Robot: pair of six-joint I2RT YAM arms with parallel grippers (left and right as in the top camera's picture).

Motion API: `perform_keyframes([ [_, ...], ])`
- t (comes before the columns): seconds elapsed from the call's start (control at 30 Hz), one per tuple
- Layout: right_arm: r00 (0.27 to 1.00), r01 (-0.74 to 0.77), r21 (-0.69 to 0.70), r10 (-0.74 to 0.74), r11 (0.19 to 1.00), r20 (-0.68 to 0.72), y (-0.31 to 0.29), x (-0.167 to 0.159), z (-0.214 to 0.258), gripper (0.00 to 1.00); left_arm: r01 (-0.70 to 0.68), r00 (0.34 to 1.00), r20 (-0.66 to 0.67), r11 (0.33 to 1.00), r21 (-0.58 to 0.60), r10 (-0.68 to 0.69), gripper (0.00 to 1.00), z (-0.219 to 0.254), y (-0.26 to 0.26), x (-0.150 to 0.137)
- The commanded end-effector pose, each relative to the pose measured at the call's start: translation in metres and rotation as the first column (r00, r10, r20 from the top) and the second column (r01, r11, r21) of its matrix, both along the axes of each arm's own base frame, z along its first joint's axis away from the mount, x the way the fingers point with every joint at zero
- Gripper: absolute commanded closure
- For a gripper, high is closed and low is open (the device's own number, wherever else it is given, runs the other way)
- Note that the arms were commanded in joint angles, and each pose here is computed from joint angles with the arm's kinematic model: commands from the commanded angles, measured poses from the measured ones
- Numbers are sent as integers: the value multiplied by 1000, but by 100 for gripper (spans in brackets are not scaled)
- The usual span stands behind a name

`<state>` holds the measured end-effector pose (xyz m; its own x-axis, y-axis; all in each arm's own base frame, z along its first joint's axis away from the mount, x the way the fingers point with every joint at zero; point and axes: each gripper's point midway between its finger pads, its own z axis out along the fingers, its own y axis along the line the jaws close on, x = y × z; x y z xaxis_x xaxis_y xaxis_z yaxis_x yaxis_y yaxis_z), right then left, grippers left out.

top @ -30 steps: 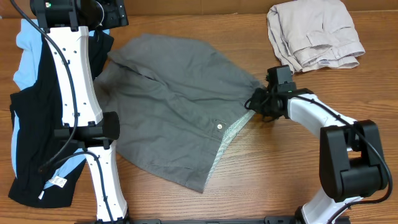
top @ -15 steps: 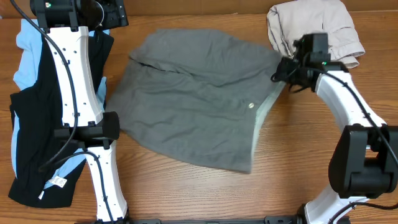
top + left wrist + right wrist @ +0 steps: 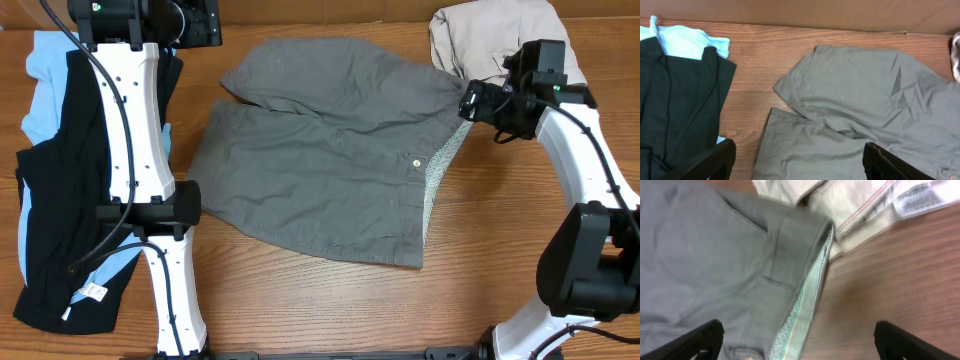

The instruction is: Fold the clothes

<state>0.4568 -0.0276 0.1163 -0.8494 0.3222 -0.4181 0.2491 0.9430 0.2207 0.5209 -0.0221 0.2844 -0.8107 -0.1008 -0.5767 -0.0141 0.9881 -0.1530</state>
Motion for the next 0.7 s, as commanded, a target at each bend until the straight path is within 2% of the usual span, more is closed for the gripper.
perform_keyframes([
  [0.0,998,29,17,-30,999,56,2,7,50,0,42,998,43,999,23,-43,17,23,0,-12],
  [0.17,996,-24,126,13,992,91,26,-18,111,0,73,994,80,996,52,-77,18,56,0,-40],
  [0.33,990,-10,190,-17,982,142,44,-67,170,0,56,981,185,997,46,-63,18,104,0,-67],
  [0.47,991,18,194,-44,981,130,64,-96,186,0,15,976,219,1000,2,-15,18,122,0,-79],
  [0.67,997,32,122,-41,992,71,99,-120,179,0,63,979,197,997,-45,-53,18,117,-11,-80],
])
